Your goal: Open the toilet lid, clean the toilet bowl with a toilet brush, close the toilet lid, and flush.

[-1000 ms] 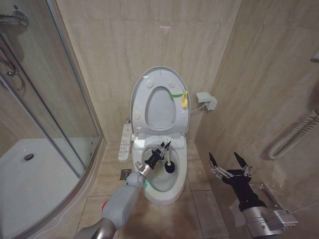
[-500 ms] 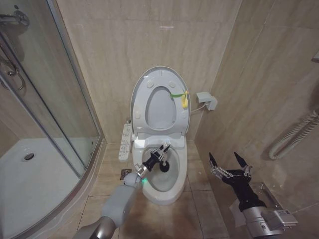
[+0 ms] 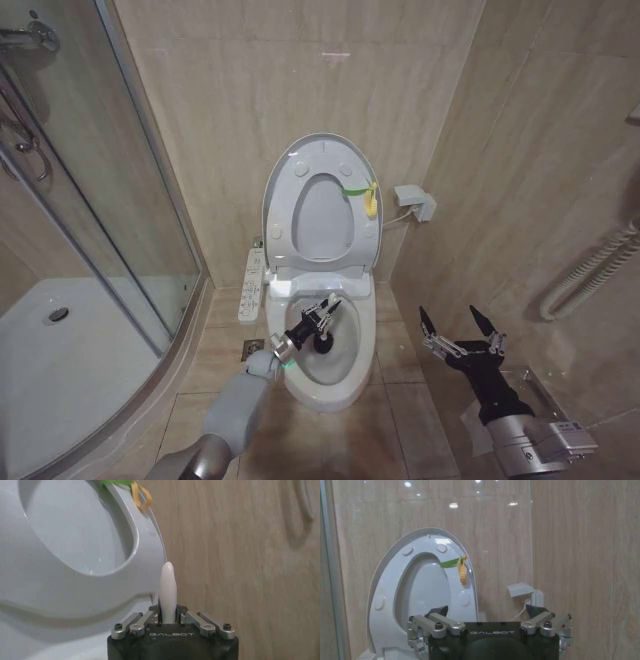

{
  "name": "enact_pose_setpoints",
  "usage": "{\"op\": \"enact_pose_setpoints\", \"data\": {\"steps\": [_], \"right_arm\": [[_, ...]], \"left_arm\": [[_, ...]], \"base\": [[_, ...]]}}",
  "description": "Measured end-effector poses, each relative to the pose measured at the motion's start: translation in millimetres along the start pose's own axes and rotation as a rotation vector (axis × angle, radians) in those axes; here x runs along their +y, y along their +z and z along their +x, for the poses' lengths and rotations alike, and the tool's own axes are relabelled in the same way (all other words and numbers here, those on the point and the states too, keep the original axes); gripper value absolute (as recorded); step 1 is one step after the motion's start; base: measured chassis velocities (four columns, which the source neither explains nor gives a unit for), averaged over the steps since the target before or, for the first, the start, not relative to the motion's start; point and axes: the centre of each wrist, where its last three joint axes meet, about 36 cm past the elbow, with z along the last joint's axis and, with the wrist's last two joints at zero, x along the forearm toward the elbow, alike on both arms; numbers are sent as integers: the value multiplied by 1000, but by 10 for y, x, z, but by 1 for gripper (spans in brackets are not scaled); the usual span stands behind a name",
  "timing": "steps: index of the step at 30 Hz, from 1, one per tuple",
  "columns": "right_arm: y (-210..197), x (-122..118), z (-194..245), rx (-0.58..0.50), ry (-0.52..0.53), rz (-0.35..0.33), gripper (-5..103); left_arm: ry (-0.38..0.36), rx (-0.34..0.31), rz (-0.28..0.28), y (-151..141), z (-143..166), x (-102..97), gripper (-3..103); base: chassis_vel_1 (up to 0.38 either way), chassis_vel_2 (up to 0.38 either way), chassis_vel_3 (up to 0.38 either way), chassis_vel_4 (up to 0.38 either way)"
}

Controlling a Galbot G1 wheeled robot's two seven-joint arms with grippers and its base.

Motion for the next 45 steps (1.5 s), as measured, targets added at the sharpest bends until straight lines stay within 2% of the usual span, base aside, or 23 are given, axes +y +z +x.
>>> {"op": "enact_pose_setpoints", "data": {"steps": [2, 4, 5, 6, 8, 10, 13, 18, 20, 21, 24, 27, 29, 30, 33, 34, 35, 36, 38, 41, 42, 45], "right_arm": [[0, 0, 0, 0, 0, 0, 100], [0, 0, 0, 0, 0, 0, 100], [0, 0, 0, 0, 0, 0, 100], [0, 0, 0, 0, 0, 0, 100], [0, 0, 0, 0, 0, 0, 100], [0, 0, 0, 0, 0, 0, 100], [0, 0, 0, 0, 0, 0, 100], [0, 0, 0, 0, 0, 0, 100], [0, 0, 0, 0, 0, 0, 100], [0, 0, 0, 0, 0, 0, 100], [0, 0, 0, 0, 0, 0, 100], [0, 0, 0, 0, 0, 0, 100], [0, 0, 0, 0, 0, 0, 100], [0, 0, 0, 0, 0, 0, 100], [0, 0, 0, 0, 0, 0, 100], [0, 0, 0, 0, 0, 0, 100], [0, 0, 0, 0, 0, 0, 100], [0, 0, 0, 0, 0, 0, 100], [0, 0, 0, 0, 0, 0, 100], [0, 0, 0, 0, 0, 0, 100], [0, 0, 0, 0, 0, 0, 100], [0, 0, 0, 0, 0, 0, 100]], "left_arm": [[-15, -17, 16, -12, -36, -19, 19], [-77, -73, 108, -59, -174, -122, 19], [-77, -73, 108, -59, -174, -122, 19], [-106, -97, 161, -79, -242, -183, 19], [-144, -118, 221, -80, -317, -257, 19], [-151, -115, 229, -53, -319, -276, 19], [-154, -94, 219, 18, -244, -262, 19], [-148, -59, 170, 87, -58, -161, 19], [-115, -28, 93, 79, -1, -40, 19], [-112, -24, 78, 66, 7, -10, 19], [-115, -38, 53, 3, -55, 18, 19], [-138, -57, 53, -29, -121, -23, 19], [-199, -86, 122, -11, -201, -145, 19], [-199, -86, 122, -11, -201, -145, 19], [-275, -111, 281, -5, -273, -359, 19], [-275, -111, 281, -5, -273, -359, 19], [-291, -109, 327, -2, -270, -419, 19], [-297, -103, 346, 12, -245, -442, 19], [-290, -95, 345, 31, -213, -442, 19], [-232, -34, 261, 57, -18, -286, 19], [-232, -34, 261, 57, -18, -286, 19], [-162, 9, 132, -13, 71, -22, 19]], "base": [[0, 0, 0, 0], [0, 0, 0, 0], [0, 0, 0, 0], [0, 0, 0, 0], [0, 0, 0, 0], [0, 0, 0, 0], [0, 0, 0, 0], [0, 0, 0, 0], [0, 0, 0, 0], [0, 0, 0, 0], [0, 0, 0, 0], [0, 0, 0, 0], [0, 0, 0, 0], [0, 0, 0, 0], [0, 0, 0, 0], [0, 0, 0, 0], [0, 0, 0, 0], [0, 0, 0, 0], [0, 0, 0, 0], [0, 0, 0, 0], [0, 0, 0, 0], [0, 0, 0, 0]]}}
